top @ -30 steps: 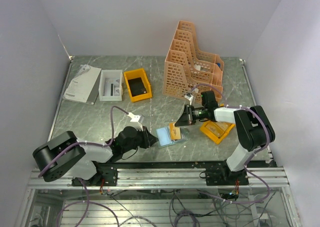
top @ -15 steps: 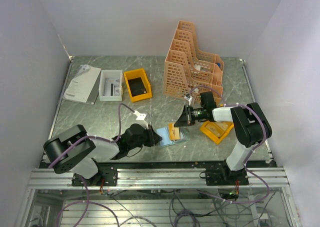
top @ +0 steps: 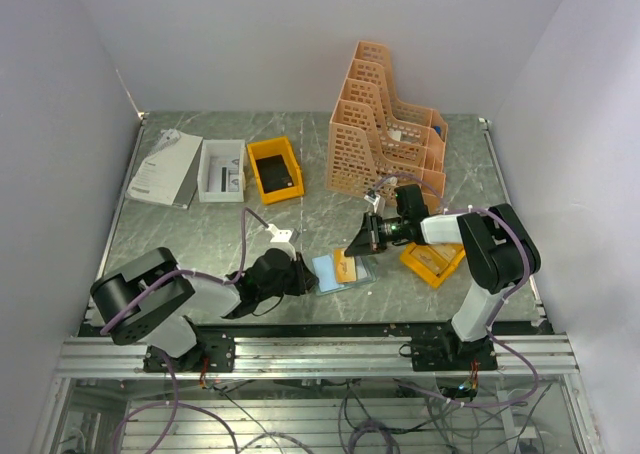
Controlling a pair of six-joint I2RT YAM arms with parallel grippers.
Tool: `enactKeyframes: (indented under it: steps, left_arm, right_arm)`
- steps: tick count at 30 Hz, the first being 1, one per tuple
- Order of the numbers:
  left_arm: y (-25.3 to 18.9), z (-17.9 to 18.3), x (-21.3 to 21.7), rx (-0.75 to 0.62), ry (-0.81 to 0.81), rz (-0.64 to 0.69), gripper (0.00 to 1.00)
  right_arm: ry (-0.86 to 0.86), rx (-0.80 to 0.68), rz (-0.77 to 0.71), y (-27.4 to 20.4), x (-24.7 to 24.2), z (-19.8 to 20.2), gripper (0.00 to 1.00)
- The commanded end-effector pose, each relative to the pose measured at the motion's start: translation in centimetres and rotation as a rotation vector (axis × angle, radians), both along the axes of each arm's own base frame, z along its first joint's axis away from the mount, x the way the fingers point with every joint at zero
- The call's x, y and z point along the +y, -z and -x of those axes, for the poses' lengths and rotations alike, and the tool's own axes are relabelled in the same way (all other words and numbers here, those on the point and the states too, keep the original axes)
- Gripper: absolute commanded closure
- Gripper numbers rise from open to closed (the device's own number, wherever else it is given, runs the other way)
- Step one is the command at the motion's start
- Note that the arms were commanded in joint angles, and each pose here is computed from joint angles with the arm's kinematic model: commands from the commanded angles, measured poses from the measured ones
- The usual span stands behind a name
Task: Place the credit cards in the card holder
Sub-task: Insert the credit card into the card holder.
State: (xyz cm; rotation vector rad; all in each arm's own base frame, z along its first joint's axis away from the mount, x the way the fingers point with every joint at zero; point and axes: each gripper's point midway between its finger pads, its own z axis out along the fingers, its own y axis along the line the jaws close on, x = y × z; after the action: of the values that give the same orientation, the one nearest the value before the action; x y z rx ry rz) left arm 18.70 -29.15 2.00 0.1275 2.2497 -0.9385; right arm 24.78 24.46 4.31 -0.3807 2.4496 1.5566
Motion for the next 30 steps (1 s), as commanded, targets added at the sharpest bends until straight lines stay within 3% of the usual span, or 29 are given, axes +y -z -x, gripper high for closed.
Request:
enactKeyframes:
  steps: [1,12,30]
  left_arm:
    - [0.5,-0.4,0.2,-0.013,-0.013,-0.032,0.80]
    - [0.0,-0.4,0.0,-0.022,-0.007,-0.022,0.80]
    - [0.0,-0.4,-0.1,-0.022,-0.003,-0.021,0.80]
  right_arm:
    - [0.013,0.009,0.029,0.8,0.0,-0.1,1.00]
    - [0.035,0.029,0.157,2.2,-1.0,-0.1,1.00]
    - [0.003,0.057,0.198,2.9,-0.1,0.3,1.00]
